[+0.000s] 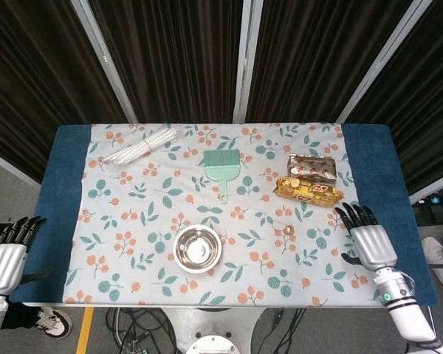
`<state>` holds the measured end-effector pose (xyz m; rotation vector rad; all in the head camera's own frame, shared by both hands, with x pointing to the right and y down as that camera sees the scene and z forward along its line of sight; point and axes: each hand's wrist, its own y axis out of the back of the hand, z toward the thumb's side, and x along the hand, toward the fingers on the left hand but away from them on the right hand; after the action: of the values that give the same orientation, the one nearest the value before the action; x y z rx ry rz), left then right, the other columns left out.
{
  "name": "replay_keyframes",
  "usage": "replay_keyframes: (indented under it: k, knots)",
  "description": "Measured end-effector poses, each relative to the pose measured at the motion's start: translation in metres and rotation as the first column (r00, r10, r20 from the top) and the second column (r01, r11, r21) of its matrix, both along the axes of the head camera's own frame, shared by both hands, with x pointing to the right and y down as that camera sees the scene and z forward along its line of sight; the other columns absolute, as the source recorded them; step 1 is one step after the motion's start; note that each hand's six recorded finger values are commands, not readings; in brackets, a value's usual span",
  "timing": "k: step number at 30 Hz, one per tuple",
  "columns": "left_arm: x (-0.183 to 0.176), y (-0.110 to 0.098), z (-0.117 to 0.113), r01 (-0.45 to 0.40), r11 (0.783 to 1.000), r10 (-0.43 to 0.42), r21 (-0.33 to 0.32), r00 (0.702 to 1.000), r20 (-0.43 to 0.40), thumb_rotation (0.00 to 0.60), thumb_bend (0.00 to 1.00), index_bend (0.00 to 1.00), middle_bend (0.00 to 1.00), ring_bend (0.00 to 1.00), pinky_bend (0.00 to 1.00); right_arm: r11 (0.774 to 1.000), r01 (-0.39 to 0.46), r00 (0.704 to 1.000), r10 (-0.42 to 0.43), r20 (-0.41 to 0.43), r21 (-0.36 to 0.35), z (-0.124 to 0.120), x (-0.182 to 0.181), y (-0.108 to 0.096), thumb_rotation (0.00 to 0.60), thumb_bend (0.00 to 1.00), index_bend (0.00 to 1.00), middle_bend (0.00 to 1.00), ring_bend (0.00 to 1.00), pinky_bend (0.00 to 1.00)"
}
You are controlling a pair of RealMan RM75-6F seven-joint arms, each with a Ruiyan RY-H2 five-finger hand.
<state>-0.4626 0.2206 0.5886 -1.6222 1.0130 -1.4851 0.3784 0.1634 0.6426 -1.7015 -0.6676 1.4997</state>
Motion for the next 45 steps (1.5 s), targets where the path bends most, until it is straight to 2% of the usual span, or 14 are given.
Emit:
replay_keyframes:
  k: [5, 12, 19, 32, 45]
  knots:
    - [0.001, -0.001, -0.002, 0.002, 1.0, -0.002, 0.001, 1.0, -0.012, 0.6, 0.0, 0.11, 0.09, 0.05, 0.13, 0.998, 0.056, 0.998, -0.055, 0.035, -0.015, 0.015, -0.029, -0.009, 0.6, 0.18, 0.05, 0.0, 0.0, 0.0]
    - [0.0, -0.001, 0.0, 0.001, 1.0, -0.001, -0.003, 1.0, -0.009, 0.6, 0.0, 0.11, 0.09, 0.05, 0.13, 0.995, 0.092, 0.995, -0.09, 0.036, -0.034, 0.031, -0.052, -0.021, 0.6, 0.18, 0.15, 0.0, 0.0, 0.0]
    - [-0.001, -0.002, 0.003, 0.002, 1.0, -0.002, -0.013, 1.0, -0.01, 0.6, 0.0, 0.11, 0.09, 0.05, 0.13, 0.992, 0.11, 0.993, -0.107, 0.039, -0.058, 0.045, -0.065, -0.029, 0.6, 0.18, 0.18, 0.0, 0.0, 0.0]
    - [-0.003, -0.001, 0.005, 0.004, 1.0, -0.004, -0.017, 1.0, -0.01, 0.6, 0.0, 0.11, 0.09, 0.05, 0.13, 0.992, 0.115, 0.993, -0.113, 0.04, -0.058, 0.05, -0.074, -0.034, 0.6, 0.2, 0.31, 0.0, 0.0, 0.0]
    - [-0.007, 0.0, 0.006, 0.014, 1.0, -0.014, -0.021, 1.0, -0.01, 0.6, 0.0, 0.11, 0.09, 0.05, 0.13, 0.991, 0.131, 0.99, -0.128, 0.062, -0.039, 0.053, -0.089, -0.039, 0.6, 0.22, 0.38, 0.02, 0.0, 0.0]
